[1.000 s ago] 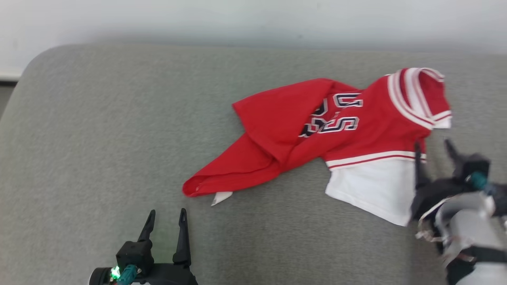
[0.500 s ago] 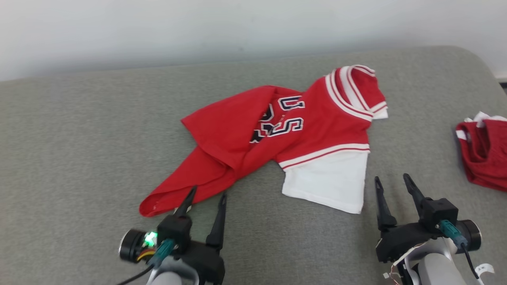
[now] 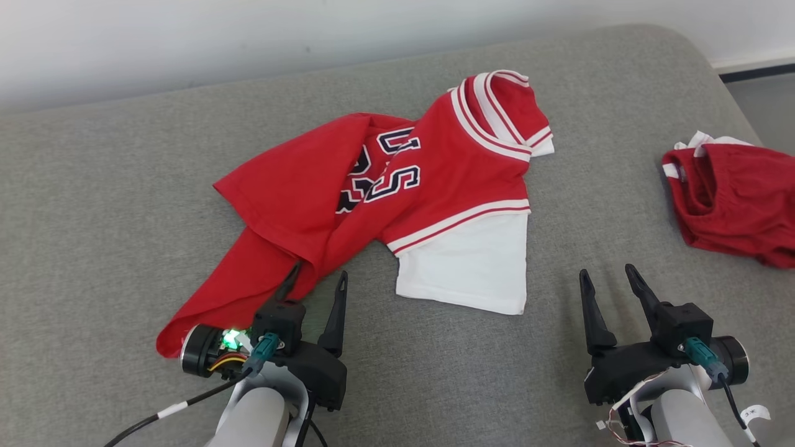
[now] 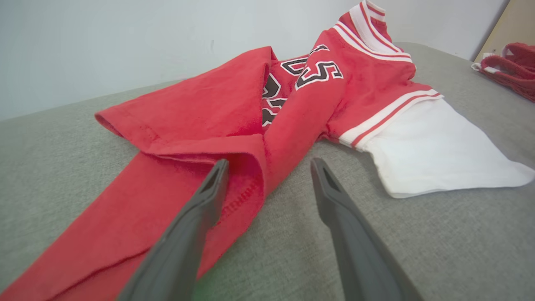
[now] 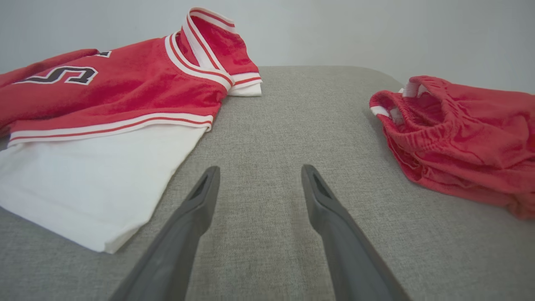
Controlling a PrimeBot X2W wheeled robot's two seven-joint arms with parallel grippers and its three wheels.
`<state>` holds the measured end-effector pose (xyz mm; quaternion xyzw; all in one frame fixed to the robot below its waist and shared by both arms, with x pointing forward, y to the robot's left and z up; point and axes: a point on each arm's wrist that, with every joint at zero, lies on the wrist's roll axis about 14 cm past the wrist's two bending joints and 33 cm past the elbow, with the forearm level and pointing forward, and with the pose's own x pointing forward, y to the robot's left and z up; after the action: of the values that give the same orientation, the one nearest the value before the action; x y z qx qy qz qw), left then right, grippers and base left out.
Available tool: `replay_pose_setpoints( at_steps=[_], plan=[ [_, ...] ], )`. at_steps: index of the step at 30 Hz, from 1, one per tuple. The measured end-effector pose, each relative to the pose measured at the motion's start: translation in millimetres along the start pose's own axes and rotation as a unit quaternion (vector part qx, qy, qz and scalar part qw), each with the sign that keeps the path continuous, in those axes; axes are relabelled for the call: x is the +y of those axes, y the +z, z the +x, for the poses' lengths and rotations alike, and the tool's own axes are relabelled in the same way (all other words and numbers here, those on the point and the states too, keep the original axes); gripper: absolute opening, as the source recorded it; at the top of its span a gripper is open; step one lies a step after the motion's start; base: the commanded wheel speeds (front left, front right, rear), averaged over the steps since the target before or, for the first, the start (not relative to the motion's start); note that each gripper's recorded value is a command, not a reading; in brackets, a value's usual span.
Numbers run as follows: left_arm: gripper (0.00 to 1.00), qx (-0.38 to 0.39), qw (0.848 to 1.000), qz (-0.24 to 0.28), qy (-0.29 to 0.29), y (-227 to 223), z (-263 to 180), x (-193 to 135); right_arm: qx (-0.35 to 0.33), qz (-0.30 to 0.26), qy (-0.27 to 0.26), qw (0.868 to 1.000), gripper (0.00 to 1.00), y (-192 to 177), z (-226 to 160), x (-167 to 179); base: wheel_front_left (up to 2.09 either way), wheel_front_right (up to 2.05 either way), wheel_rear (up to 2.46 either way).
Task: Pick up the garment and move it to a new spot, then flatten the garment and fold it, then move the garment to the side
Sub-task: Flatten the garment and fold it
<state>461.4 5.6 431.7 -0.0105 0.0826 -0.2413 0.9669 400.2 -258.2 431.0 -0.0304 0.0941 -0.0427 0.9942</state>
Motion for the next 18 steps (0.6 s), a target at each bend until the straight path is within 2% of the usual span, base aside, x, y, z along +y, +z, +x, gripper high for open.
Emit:
replay_pose_setpoints(
  at_steps=[11, 12, 13, 14, 18],
  plan=[
    [1.0, 0.007, 1.0, -0.014, 0.005, -8.8, 5.9, 3.3, 0.011, -0.001, -0.005, 1.0, 1.0, -8.0, 1.1, -3.0, 0.0, 0.0, 0.0],
    [0.9, 0.008, 1.0, -0.015, 0.006, -9.3, 5.8, 4.0, 0.011, -0.001, -0.004, 1.0, 1.0, -8.1, 1.9, -2.1, 0.0, 0.0, 0.0],
    [0.4, 0.008, 1.0, -0.015, 0.007, -9.7, 5.9, 4.6, 0.011, -0.001, -0.003, 1.0, 1.0, -8.0, 2.8, -1.0, 0.0, 0.0, 0.0],
    [0.0, 0.007, 1.0, -0.015, 0.009, -9.6, 6.1, 5.9, 0.011, -0.001, -0.001, 1.0, 1.0, -8.1, 3.7, 0.1, 0.0, 0.0, 0.0],
    [0.0, -0.024, 1.0, -0.01, 0.012, 10.1, 13.4, 9.7, 0.012, 0.0, 0.002, 1.0, 1.0, -8.7, 6.6, 2.8, 0.0, 0.0, 0.0]
  ],
)
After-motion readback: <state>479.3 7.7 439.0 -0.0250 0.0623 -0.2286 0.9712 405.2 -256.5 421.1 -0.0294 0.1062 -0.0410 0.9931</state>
